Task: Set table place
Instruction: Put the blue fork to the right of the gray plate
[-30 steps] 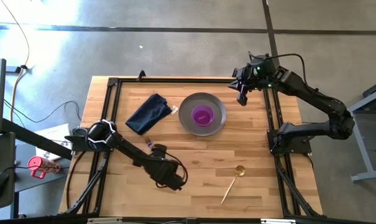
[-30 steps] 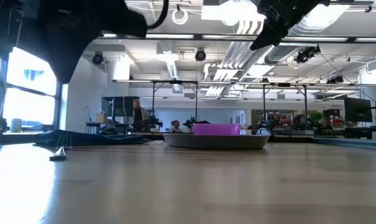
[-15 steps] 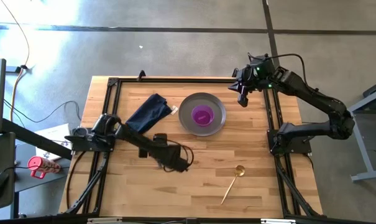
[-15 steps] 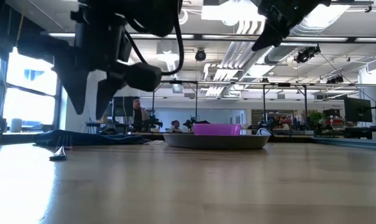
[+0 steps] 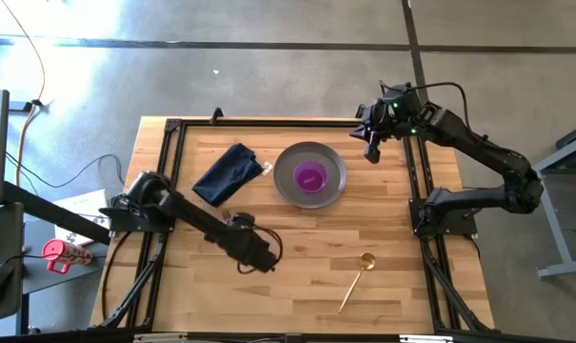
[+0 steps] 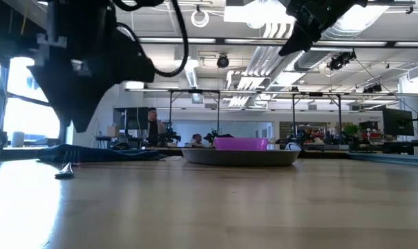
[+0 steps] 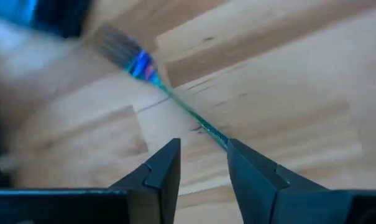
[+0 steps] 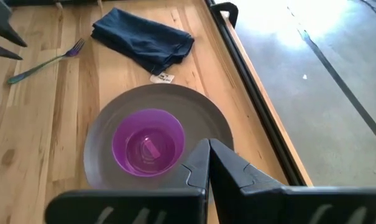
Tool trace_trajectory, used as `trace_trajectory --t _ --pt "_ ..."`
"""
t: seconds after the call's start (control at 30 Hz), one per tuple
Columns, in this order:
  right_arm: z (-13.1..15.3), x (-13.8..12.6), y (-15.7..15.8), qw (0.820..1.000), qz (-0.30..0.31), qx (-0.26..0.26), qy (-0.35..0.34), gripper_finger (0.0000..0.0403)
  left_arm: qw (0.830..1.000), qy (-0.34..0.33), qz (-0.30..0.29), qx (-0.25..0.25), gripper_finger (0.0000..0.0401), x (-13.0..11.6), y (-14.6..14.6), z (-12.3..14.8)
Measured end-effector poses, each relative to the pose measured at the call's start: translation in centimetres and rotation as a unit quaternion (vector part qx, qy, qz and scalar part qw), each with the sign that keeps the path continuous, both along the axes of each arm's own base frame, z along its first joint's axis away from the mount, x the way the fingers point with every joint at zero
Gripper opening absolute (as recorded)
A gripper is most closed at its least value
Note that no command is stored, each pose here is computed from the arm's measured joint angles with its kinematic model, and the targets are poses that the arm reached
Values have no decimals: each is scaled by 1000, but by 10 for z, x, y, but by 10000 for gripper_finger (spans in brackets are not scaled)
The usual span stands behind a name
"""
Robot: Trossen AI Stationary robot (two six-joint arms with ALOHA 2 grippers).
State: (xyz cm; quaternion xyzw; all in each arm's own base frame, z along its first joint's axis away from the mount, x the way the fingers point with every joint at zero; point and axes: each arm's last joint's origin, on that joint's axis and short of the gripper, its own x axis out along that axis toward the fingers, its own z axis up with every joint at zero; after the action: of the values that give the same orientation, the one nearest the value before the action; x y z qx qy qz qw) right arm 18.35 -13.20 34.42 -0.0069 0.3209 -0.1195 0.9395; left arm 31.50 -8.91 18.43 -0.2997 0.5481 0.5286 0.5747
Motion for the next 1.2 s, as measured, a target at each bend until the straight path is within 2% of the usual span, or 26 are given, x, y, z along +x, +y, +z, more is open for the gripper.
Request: trace_trajectory --t 0.1,0.13,0.2,0.27,0.37,0.47,0.57,0.73,0.8,0.93,1.1,1.2 --pt "0 0 0 1000 1 -1 -3 0 988 12 -139 -72 107 -6 18 19" --pt "0 0 0 1000 0 1 -3 0 976 12 -193 -97 103 -6 26 24" --pt "1 0 0 1000 -7 9 -7 0 943 6 -305 -134 95 -6 42 34" --pt "1 1 0 1000 -15 19 -11 0 897 -10 -413 -158 86 -3 58 42" --pt "2 1 -1 999 -29 33 -21 0 814 -18 -551 -183 67 0 80 44" --pt "3 2 -2 997 -52 43 -33 0 721 -7 -663 -201 47 -2 92 43" --pt "3 2 -3 994 -87 56 -37 0 642 28 -736 -213 28 -5 95 40" --pt "3 1 -4 986 -135 83 -46 0 539 113 -808 -210 14 -15 90 39" --pt "3 3 -2 984 -146 87 -47 0 513 137 -820 -215 19 -19 89 35" --pt "3 7 4 983 -155 92 -47 0 484 162 -830 -227 48 -28 85 18" --pt "3 14 14 981 -162 96 -47 0 465 176 -839 -223 99 -34 83 1" --pt "3 16 18 979 -170 99 -48 0 460 166 -848 -205 125 -32 81 -4"
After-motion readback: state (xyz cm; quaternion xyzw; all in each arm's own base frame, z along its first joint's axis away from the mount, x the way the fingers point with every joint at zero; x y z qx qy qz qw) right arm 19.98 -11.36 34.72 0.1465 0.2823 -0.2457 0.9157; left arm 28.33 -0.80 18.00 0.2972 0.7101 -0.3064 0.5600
